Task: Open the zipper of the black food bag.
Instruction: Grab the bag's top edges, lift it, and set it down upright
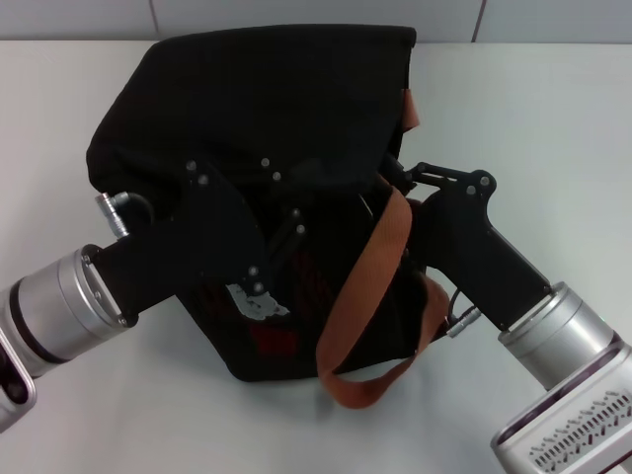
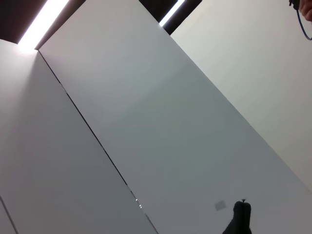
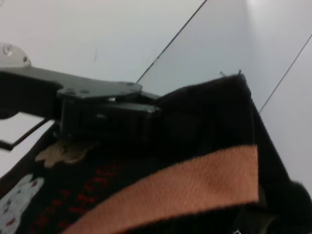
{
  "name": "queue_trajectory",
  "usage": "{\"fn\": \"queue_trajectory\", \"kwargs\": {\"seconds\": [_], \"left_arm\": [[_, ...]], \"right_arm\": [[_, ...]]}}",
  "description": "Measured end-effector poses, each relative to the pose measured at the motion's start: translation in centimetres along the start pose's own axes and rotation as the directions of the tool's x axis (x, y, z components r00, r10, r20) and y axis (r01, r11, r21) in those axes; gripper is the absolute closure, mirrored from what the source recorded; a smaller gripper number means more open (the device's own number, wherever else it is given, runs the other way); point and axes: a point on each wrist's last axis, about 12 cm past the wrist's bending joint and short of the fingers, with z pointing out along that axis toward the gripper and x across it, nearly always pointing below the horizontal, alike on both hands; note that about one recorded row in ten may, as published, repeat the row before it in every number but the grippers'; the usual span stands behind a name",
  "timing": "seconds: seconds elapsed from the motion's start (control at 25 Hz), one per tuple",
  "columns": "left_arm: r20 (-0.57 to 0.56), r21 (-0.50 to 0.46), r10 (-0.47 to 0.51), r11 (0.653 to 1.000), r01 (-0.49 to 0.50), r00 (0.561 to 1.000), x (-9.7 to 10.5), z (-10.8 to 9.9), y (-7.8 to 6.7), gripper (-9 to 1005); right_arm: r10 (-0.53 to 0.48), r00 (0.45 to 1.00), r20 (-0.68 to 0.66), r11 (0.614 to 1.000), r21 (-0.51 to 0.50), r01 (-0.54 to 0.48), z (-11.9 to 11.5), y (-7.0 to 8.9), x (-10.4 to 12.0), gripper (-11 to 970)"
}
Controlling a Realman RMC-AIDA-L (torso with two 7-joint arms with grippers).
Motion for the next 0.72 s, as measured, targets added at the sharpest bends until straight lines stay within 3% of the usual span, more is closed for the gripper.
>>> {"fn": "queue_trajectory", "kwargs": {"seconds": [0.28,0.72], "left_arm": [[0.000,-0.006,0.000,1.000,0.000,1.000,0.0,0.1,0.1,884],[-0.005,-0.016,-0.002,1.000,0.002,1.000,0.1,0.1,0.2,884]], "right_arm": [[0.016,0.996,-0.088,1.000,-0.010,-0.017,-1.9,0.9,0.6,954],[0.030,0.959,-0.280,0.999,-0.011,-0.034,-7.2,2.4,1.8,940]]}}
